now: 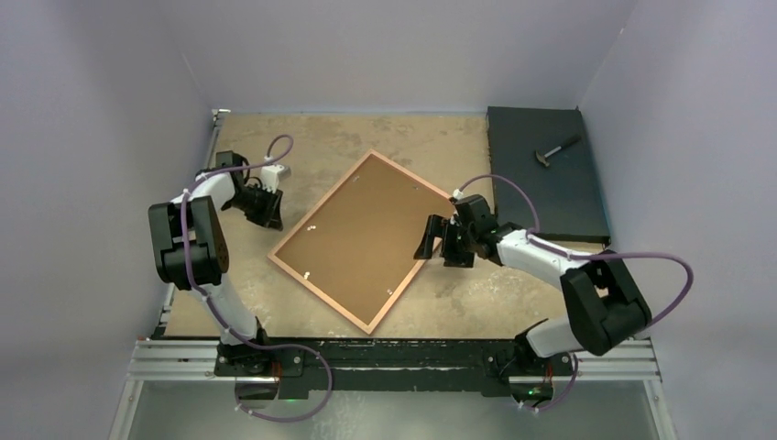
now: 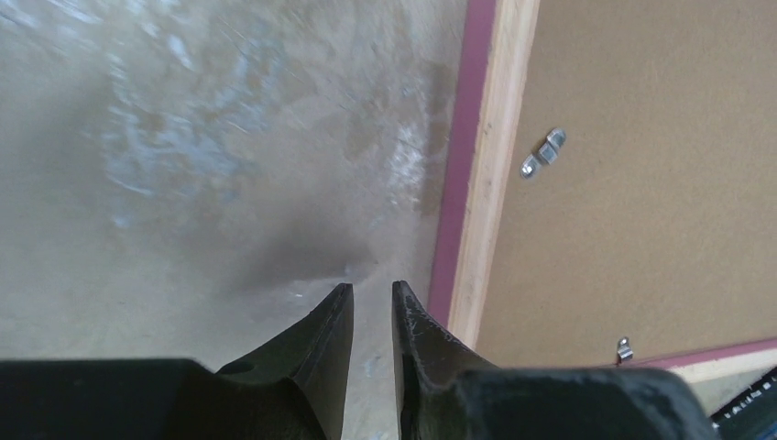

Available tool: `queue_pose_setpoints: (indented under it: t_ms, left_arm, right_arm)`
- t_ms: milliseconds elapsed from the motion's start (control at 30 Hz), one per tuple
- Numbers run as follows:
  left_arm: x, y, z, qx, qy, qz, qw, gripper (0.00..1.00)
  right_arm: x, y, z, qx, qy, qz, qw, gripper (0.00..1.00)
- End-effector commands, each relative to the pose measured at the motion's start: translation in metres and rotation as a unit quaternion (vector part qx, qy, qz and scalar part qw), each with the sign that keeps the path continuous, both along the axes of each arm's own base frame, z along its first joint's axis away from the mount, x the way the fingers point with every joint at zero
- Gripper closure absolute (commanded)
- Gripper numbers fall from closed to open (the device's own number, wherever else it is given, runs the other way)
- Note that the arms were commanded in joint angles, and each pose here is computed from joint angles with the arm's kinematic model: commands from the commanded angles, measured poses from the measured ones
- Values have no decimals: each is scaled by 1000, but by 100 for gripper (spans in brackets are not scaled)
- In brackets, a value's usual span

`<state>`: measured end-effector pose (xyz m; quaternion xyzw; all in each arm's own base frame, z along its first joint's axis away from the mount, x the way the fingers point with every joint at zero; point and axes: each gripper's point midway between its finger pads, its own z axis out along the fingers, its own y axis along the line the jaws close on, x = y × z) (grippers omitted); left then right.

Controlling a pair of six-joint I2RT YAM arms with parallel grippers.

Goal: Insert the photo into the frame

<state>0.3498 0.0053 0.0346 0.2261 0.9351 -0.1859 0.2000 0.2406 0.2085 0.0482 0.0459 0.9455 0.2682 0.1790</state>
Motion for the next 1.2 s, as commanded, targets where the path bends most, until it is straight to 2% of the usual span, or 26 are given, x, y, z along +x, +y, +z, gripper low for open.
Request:
queue_pose_setpoints:
  t_ms: [0,133,333,500,700,867,1000,1167]
  left_arm:
    - [-17,-15,0,-33,0,-25,999,80]
    - [-32,-22,-4,-49,15,-36,998,80]
    - [-48,-37,-12,-66,34,-55,996,82]
    - [-59,-61,-6,-77,36,-78,993,82]
    - [-62,-60,9,-62,20,-75,995,79]
    - [-48,-29,19,-29,-2,-43,999,78]
    - [-42,-37,37,-70,-8,-40,997,72]
    - [-46,-59,41,-124,10,-49,991,62]
  right_arm:
    - [22,30,17,78,-30,9,996,1]
    - [48,30,12,74,-35,-3,997,1]
    - [97,3,15,49,-66,-51,995,1]
    - [119,5,22,44,-82,-50,994,1]
    - [142,2,11,19,-82,-59,995,1]
    - [141,-33,25,-60,-104,-103,987,1]
    - [145,-51,59,-83,-156,-134,975,1]
    - [139,-20,93,-27,-188,-109,976,2]
